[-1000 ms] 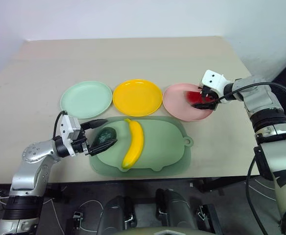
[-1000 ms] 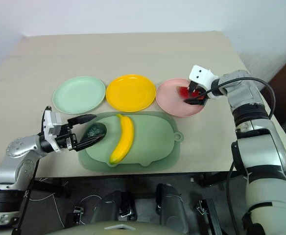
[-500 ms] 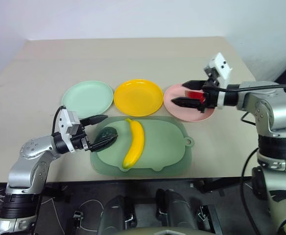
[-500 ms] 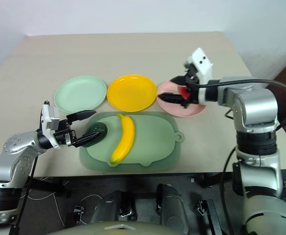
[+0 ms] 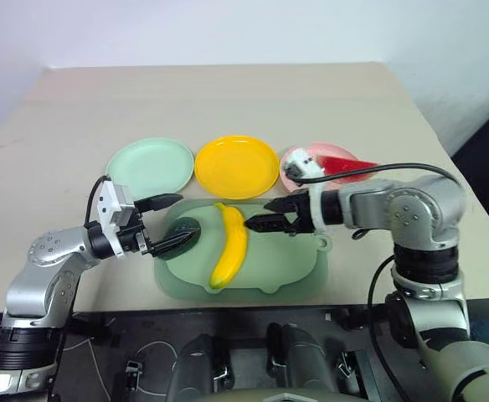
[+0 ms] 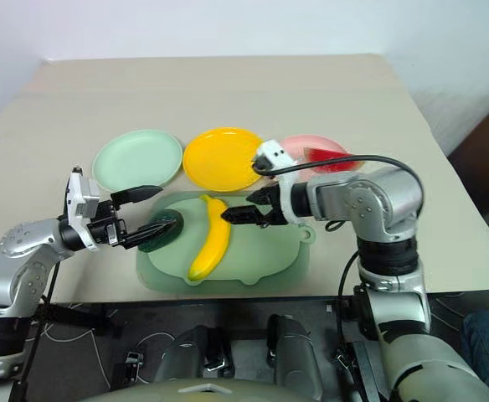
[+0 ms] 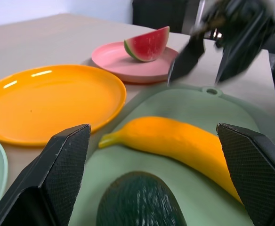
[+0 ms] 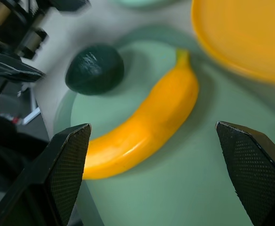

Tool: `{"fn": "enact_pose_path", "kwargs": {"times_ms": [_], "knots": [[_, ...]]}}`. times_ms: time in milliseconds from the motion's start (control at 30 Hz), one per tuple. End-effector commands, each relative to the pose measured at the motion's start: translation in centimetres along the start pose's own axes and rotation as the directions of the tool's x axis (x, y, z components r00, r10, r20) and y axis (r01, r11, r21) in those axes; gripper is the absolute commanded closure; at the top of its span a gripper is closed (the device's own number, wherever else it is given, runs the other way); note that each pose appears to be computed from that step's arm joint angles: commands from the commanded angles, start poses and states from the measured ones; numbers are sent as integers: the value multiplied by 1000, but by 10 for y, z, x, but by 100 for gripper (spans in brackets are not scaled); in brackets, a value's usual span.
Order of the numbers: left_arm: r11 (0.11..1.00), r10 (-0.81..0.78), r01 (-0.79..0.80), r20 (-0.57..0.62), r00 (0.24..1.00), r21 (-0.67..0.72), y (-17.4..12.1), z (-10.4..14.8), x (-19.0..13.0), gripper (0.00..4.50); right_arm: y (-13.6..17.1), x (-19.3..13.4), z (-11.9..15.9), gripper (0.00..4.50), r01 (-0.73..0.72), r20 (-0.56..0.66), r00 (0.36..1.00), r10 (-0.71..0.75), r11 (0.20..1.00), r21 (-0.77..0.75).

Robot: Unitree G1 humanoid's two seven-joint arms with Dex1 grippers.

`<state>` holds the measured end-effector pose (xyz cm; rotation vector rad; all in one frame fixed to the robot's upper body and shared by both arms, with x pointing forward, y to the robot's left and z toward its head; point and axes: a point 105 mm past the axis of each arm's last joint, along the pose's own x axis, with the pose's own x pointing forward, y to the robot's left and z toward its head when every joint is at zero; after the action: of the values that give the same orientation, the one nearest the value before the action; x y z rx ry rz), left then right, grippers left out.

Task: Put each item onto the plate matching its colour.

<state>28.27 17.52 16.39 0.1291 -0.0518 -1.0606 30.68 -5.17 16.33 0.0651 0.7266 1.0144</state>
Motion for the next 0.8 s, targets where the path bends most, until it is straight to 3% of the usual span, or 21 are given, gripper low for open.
{"fn": "enact_pose_path", "kwargs": {"times_ms": [33,233,367,767,800], "knots": [[998,3,-3,16,1000,56,3,16,-3,0,8,9,13,2,-20,-15,1000,20,999,31],[998,5,-6,10,1000,64,4,18,-2,0,10,26,17,2,-15,-95,995,30,988,153],[998,10,-11,14,1000,68,2,21,0,0,5,41,18,2,75,-159,987,-37,966,246],[998,20,-23,37,999,64,-1,31,12,0,9,52,19,2,203,-248,959,-137,942,266],[998,22,-24,37,999,65,-1,32,13,0,9,52,19,19,208,-251,958,-142,942,262]]}}
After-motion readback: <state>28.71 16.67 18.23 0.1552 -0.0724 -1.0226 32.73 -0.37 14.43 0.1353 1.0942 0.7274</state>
